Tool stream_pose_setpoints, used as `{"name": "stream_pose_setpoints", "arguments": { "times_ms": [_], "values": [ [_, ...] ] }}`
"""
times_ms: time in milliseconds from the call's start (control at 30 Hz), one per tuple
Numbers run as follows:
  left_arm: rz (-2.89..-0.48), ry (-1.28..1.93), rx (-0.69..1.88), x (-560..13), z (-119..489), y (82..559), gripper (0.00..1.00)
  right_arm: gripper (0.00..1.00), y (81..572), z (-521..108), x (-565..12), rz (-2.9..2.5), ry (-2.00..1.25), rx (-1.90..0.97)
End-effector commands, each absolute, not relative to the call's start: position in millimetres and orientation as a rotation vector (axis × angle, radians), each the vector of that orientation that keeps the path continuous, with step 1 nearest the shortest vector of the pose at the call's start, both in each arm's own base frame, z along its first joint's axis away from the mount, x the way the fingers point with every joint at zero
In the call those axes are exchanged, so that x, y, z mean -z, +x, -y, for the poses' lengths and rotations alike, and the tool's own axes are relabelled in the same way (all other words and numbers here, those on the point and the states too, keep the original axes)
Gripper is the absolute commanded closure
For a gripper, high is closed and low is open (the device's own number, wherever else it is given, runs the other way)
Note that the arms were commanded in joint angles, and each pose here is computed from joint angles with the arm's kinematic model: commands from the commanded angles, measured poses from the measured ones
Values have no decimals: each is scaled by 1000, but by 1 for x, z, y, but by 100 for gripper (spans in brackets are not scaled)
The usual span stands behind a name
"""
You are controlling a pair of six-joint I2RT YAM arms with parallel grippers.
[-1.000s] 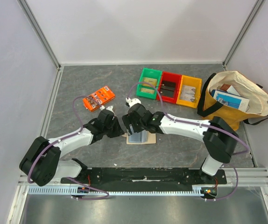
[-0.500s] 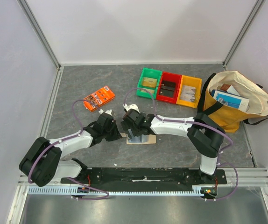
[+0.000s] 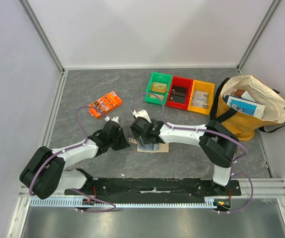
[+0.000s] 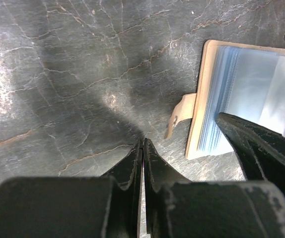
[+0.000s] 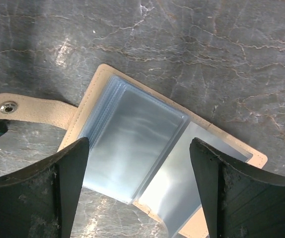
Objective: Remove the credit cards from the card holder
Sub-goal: Open the card holder at the center of the board.
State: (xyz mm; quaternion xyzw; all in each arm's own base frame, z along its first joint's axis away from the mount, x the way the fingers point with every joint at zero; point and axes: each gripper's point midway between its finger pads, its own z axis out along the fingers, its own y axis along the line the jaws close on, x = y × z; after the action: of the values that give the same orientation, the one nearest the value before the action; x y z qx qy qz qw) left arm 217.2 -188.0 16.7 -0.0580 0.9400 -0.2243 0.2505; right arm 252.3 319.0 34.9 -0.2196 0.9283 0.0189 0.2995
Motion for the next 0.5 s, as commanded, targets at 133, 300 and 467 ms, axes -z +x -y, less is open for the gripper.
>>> {"name": "stream_pose_setpoints", "arguments": {
  "times_ms": [133,300,467],
  "values": [
    [-2522,-166,604,-27,186,222,92,20,261,-305,-71,-2392,-545,19],
    [-2470,-133,729,-49,206,231,61,23,261,-299,-75,-2385,-541,43],
    [-2431,-125,786,-64,220,245,41,24,259,-300,-70,-2395,-545,37]
  ]
}}
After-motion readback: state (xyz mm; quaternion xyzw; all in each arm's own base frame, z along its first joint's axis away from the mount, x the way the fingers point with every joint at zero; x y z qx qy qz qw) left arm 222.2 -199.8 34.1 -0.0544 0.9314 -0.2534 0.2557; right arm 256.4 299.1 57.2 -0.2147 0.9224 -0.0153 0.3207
